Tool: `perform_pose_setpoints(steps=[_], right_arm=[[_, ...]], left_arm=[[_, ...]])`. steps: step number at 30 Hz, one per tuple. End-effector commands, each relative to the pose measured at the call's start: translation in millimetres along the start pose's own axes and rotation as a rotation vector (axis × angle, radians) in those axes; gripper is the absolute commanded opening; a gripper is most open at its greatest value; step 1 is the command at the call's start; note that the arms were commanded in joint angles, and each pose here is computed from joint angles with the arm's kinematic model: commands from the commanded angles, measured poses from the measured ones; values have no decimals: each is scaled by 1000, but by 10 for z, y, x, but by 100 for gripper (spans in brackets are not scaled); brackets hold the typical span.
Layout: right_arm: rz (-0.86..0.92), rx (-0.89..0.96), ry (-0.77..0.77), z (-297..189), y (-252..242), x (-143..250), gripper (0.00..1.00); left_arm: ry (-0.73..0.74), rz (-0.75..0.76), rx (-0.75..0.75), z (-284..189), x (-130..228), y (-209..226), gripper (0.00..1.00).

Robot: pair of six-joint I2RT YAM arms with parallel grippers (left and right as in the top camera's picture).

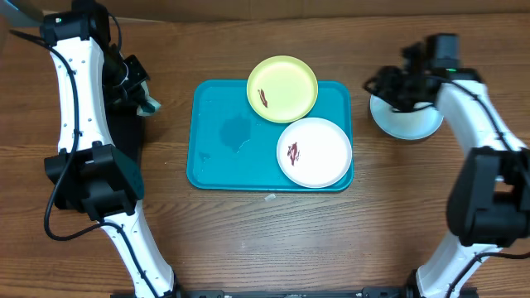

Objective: Clean dirty plates on tray and stack at the side

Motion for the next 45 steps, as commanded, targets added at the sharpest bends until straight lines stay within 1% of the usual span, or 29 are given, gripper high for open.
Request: perform_pose_setpoints(steps=[1, 4, 6, 10, 12, 16, 17, 21, 24, 27, 34, 36, 38, 39, 41, 42, 43, 45], right_arm=[[-34, 126, -65, 218, 177, 62, 64], [-118, 149, -114, 424, 417, 109, 66], [-166, 153, -144, 569, 538, 130, 68], [-225, 219, -218, 843, 589, 134, 73], [-268, 211, -222, 956, 616, 148, 73], [-290, 192, -246, 1093, 624, 107, 73], [-303, 184, -252, 1101, 643, 93, 72], [-312, 160, -268, 1118, 693, 62, 63], [-319, 107, -229, 1158, 781, 151, 59], [-325, 110, -207, 1210, 779, 223, 57], [-324, 132, -175, 1342, 680, 316, 56], [-327, 134, -177, 1341, 680, 311, 50], [-327, 132, -177, 1342, 685, 311, 40], [-328, 130, -175, 1344, 689, 318, 30], [-329, 127, -170, 1347, 697, 330, 14], [-331, 125, -169, 1351, 710, 340, 8], [-335, 123, -166, 1354, 732, 357, 4], [-344, 114, -152, 1360, 799, 407, 4]], left_arm=[[-20, 33, 20, -75, -2, -67, 4], [-21, 33, 20, -75, -4, -68, 4], [-23, 34, 20, -75, -10, -68, 4], [-23, 43, 20, -75, -10, -68, 4], [-23, 45, 20, -75, -10, -68, 4], [-28, 45, 21, -75, -21, -72, 4], [-30, 46, 22, -76, -25, -74, 4], [-31, 46, 22, -76, -28, -75, 4], [-34, 46, 24, -74, -37, -78, 4], [-37, 47, 25, -75, -43, -81, 4], [-35, 54, 24, -75, -38, -80, 4], [-35, 54, 24, -75, -38, -79, 4], [-35, 54, 24, -75, -38, -79, 4], [-35, 54, 24, -75, -38, -79, 4], [-35, 54, 24, -75, -38, -79, 4], [-35, 54, 24, -75, -38, -79, 4], [-35, 54, 25, -75, -39, -80, 4], [-35, 54, 24, -75, -39, -80, 4]])
Point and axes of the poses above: each gripper's point midway between its finger pads, its own z axis out along the fingers, its own y axis along the line the jaws close on, x = y × z, the point moved 1 cm from there along -z, back along the fingers, and after that the axes turned 3 degrees about z, right-handed, at the moved point
